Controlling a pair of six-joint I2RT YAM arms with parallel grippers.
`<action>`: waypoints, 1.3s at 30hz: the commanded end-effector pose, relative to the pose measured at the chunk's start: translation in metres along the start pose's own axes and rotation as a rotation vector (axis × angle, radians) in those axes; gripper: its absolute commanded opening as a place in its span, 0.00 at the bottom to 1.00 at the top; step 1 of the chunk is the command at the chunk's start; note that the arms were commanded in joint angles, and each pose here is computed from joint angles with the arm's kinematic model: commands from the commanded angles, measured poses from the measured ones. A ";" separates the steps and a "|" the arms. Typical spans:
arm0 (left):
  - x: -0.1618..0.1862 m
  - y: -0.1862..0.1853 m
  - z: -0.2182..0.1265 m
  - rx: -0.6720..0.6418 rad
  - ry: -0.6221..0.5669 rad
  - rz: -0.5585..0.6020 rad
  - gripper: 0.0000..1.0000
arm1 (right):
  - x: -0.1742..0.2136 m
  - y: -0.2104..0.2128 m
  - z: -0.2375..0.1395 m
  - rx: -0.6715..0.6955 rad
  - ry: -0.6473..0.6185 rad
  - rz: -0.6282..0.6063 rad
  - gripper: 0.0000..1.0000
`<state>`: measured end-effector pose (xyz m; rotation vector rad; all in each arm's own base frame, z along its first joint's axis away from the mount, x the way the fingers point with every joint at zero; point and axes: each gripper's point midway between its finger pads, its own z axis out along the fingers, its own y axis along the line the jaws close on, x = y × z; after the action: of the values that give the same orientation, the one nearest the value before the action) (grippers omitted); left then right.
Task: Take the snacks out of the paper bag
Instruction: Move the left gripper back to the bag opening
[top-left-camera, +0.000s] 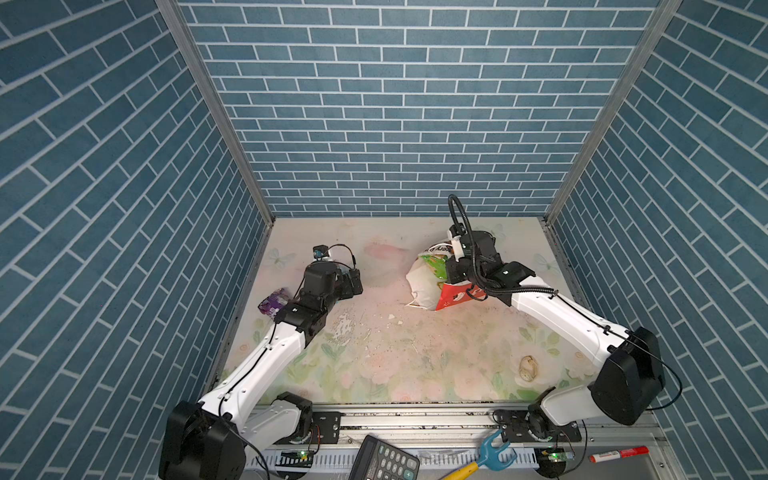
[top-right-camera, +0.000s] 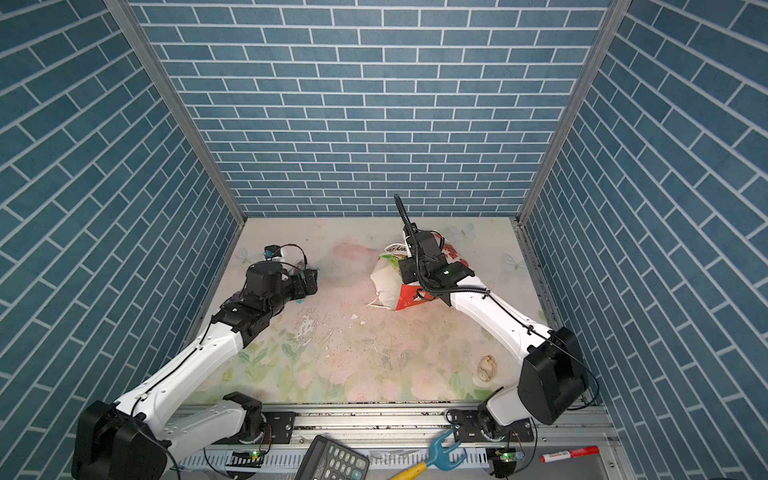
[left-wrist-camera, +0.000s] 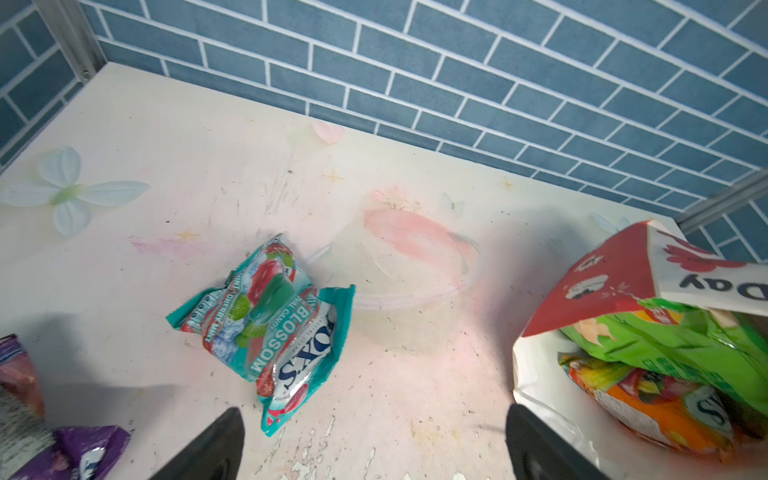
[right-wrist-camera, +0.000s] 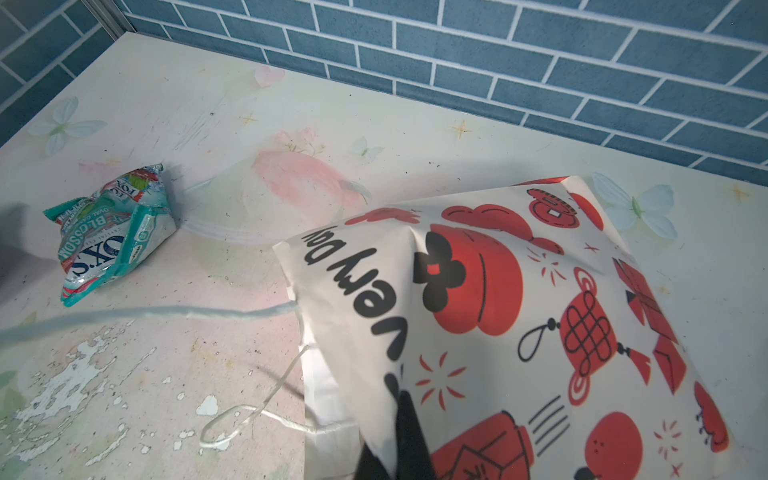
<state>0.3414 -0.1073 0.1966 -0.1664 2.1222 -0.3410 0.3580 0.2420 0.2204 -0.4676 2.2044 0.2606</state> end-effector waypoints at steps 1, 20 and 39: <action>-0.001 -0.020 0.000 0.057 0.003 0.033 0.98 | -0.017 0.004 -0.019 -0.039 -0.066 0.049 0.00; 0.019 -0.131 0.001 0.388 0.040 0.033 0.92 | -0.015 0.009 -0.025 -0.073 -0.059 0.111 0.00; 0.024 -0.214 0.011 0.643 0.047 -0.082 0.66 | -0.024 -0.003 -0.027 0.006 -0.062 0.109 0.00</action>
<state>0.3389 -0.3037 0.2196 0.1135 2.0091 -0.9713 0.3485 0.2378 0.2259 -0.4008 2.2332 0.3085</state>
